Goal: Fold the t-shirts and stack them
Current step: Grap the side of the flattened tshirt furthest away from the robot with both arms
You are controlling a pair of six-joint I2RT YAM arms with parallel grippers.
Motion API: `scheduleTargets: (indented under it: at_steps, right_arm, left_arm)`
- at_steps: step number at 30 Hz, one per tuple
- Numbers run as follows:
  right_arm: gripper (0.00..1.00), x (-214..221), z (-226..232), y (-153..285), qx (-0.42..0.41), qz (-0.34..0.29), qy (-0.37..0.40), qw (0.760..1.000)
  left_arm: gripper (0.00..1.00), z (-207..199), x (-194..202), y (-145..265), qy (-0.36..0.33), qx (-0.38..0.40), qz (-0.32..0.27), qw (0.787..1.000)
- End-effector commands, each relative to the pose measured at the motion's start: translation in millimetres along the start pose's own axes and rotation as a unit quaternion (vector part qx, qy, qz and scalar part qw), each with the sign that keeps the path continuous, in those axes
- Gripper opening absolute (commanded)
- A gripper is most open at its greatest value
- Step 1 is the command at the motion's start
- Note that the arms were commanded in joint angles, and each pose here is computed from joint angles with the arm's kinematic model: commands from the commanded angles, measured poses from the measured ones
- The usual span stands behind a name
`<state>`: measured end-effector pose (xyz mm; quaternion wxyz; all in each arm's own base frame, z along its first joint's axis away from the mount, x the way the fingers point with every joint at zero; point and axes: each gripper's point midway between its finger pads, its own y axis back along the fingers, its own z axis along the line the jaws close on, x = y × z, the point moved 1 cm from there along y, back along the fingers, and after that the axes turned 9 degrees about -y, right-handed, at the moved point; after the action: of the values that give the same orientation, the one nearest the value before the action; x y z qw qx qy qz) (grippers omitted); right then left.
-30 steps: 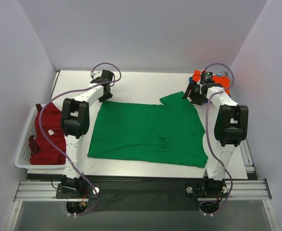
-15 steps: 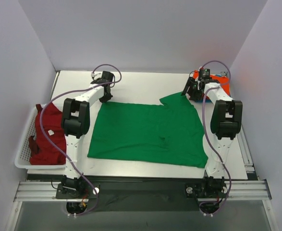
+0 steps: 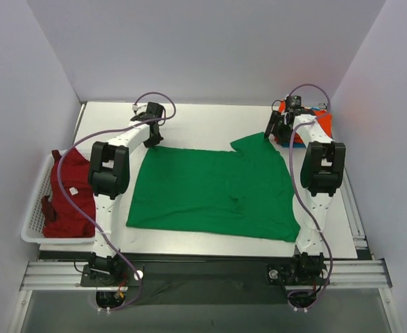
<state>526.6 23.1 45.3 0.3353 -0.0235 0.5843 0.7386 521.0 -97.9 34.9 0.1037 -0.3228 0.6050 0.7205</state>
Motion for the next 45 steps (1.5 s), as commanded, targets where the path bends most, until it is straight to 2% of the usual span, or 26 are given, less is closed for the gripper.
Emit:
scheduleTargets:
  at_steps: [1,8,16,22,28,34,35,37,38,40,45]
  right_arm:
    - [0.56,-5,-6,4,0.033,0.007,0.019,0.999]
    - [0.44,5,6,-6,0.035,0.041,0.010,0.998]
    - [0.45,6,13,-12,0.044,0.039,-0.010,0.998]
    - [0.44,5,10,-23,0.068,0.028,-0.053,0.996]
    - [0.40,3,4,-27,0.095,0.014,-0.071,0.993]
    - [0.26,2,7,-30,0.091,0.014,-0.080,0.993]
    - [0.19,3,6,-30,0.093,0.015,-0.080,0.992]
    - [0.15,2,6,-30,0.093,0.015,-0.080,0.992]
    - [0.07,4,5,-30,0.094,0.017,-0.079,0.992]
    - [0.01,3,8,-28,0.091,0.016,-0.078,0.993]
    - [0.00,-4,17,-13,0.080,-0.002,-0.061,0.995]
  left_arm:
    - [0.00,-5,-15,12,0.004,0.026,-0.019,0.999]
    - [0.00,-7,-17,17,0.006,0.037,-0.024,0.999]
    - [0.00,-11,-15,16,0.010,0.047,-0.023,0.999]
    - [0.00,-12,-12,14,0.012,0.052,-0.020,0.998]
    - [0.00,-14,-13,12,0.012,0.054,-0.021,0.998]
    - [0.00,-15,-12,11,0.013,0.056,-0.019,0.998]
    - [0.00,-15,-12,11,0.013,0.057,-0.020,0.998]
    - [0.00,-15,-10,11,0.013,0.057,-0.018,0.998]
    - [0.00,-15,-11,11,0.015,0.059,-0.018,0.998]
    - [0.00,-15,-11,13,0.016,0.061,-0.019,0.998]
    - [0.00,-14,-18,20,0.023,0.070,-0.026,0.997]
